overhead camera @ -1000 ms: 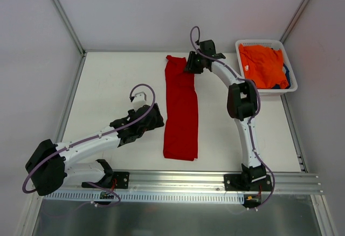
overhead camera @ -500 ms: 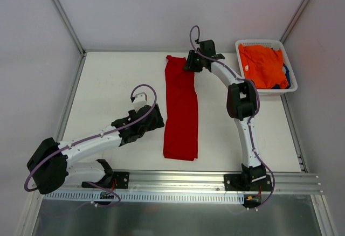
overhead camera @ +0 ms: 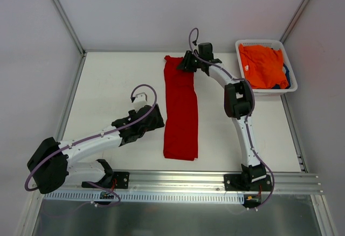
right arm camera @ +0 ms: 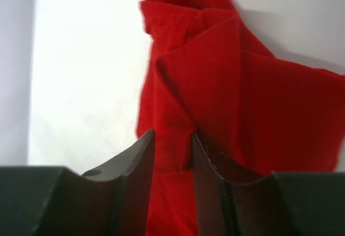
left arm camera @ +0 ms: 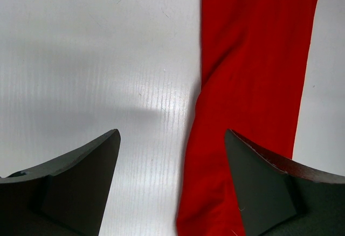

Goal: Fold and stack the t-shirts
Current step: Fold the tshirt

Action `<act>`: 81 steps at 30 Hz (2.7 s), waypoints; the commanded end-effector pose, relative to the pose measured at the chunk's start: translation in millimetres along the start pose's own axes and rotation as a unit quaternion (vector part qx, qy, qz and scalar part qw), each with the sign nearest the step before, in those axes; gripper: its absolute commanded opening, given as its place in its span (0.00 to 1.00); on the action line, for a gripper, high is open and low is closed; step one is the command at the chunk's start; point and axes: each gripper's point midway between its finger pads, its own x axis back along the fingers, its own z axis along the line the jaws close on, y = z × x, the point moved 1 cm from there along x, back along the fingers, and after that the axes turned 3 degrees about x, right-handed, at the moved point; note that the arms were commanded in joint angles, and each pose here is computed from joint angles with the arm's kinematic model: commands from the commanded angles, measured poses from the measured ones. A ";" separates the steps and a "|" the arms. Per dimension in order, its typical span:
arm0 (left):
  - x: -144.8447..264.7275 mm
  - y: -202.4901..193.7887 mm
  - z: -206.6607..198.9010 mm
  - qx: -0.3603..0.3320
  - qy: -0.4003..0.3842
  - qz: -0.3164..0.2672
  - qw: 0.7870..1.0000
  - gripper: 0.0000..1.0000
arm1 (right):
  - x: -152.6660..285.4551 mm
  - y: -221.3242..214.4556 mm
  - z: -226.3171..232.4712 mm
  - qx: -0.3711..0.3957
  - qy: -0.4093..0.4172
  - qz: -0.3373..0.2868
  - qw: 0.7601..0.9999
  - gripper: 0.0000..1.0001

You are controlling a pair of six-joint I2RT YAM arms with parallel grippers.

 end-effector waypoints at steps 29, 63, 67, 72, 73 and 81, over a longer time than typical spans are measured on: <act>-0.7 3.8 0.2 0.015 0.000 -0.005 1.000 0.79 | 48.6 12.6 64.1 0.059 0.053 -0.023 0.997 0.41; -12.7 -11.7 -0.2 0.014 0.015 0.025 0.999 0.79 | 153.2 -2.5 -29.1 0.028 -0.233 -0.025 0.972 0.44; -21.8 -29.3 -4.0 0.028 0.018 0.061 0.998 0.79 | 174.1 -29.7 -12.5 0.036 -0.234 -0.012 0.972 0.44; -29.2 -52.4 -5.2 0.031 0.011 0.101 0.994 0.78 | 193.4 -80.6 5.1 0.053 -0.236 0.022 0.970 0.45; -29.3 -54.2 -4.4 0.032 0.011 0.103 0.994 0.78 | 201.0 -82.7 13.2 0.055 -0.230 0.017 0.971 0.45; -15.3 -67.5 1.5 0.041 -0.006 0.119 0.992 0.78 | 226.2 -155.1 24.5 0.054 -0.234 0.038 0.970 0.46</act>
